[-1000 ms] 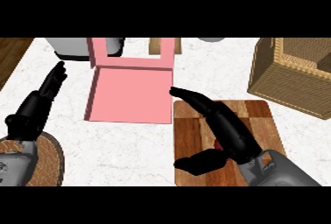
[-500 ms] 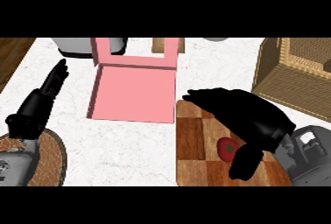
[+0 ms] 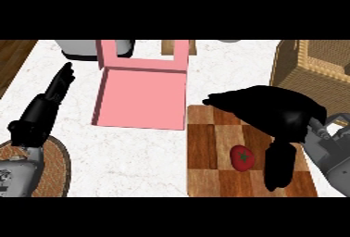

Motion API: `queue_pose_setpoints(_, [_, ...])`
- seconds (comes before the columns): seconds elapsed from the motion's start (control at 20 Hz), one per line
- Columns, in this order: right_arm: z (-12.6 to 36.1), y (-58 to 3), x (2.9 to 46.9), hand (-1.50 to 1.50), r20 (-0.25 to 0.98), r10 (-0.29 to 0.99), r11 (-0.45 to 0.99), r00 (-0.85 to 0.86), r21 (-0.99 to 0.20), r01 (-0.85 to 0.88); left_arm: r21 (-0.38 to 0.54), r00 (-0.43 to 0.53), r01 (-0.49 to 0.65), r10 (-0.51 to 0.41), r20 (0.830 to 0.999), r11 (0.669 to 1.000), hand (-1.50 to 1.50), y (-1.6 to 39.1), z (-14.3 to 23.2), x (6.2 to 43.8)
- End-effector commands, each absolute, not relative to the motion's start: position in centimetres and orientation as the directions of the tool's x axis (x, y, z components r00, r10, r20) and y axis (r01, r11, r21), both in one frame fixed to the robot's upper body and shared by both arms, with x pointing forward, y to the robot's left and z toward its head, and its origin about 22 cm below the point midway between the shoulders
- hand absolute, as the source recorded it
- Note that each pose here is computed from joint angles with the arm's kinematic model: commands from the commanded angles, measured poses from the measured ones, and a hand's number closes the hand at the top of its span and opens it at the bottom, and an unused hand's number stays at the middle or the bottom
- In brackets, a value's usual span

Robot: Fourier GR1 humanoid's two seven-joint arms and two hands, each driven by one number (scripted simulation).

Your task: Pick the tomato from the cutting board and place it in the basket

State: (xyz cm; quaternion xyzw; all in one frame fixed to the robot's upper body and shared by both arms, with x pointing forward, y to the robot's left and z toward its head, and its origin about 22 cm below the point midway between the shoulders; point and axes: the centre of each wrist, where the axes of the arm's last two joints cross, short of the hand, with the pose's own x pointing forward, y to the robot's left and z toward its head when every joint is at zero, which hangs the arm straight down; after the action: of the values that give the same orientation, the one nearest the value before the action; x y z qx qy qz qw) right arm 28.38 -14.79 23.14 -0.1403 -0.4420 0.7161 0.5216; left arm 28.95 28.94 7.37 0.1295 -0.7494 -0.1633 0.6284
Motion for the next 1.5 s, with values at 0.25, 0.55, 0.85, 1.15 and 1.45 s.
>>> queue_pose_setpoints(0.25, [20.0,-15.4,29.1,-1.50,0.179,0.891,-0.162,-0.417,-0.733,-0.661,0.397,-0.178,0.026,-0.386,0.905,0.917,0.00,30.1,7.1,29.1])
queue_pose_setpoints(0.55, [14.7,-14.4,28.6,-1.50,0.102,0.901,-0.248,-0.421,-0.675,-0.695,0.403,-0.186,0.020,-0.393,0.901,0.915,0.00,28.5,7.3,28.5])
queue_pose_setpoints(0.85, [12.7,-14.8,29.7,-1.50,0.068,0.907,-0.267,-0.415,-0.671,-0.692,0.407,-0.175,0.002,-0.401,0.899,0.913,0.00,29.0,6.8,29.0])
queue_pose_setpoints(1.15, [9.7,-16.3,29.0,-1.50,0.067,0.914,-0.247,-0.401,-0.692,-0.678,0.402,-0.183,0.013,-0.393,0.901,0.915,0.00,27.8,6.0,26.7])
queue_pose_setpoints(1.45, [8.6,-16.9,28.4,-1.50,0.096,0.898,-0.238,-0.428,-0.713,-0.659,0.399,-0.187,0.014,-0.389,0.902,0.917,0.00,28.2,7.2,28.1])
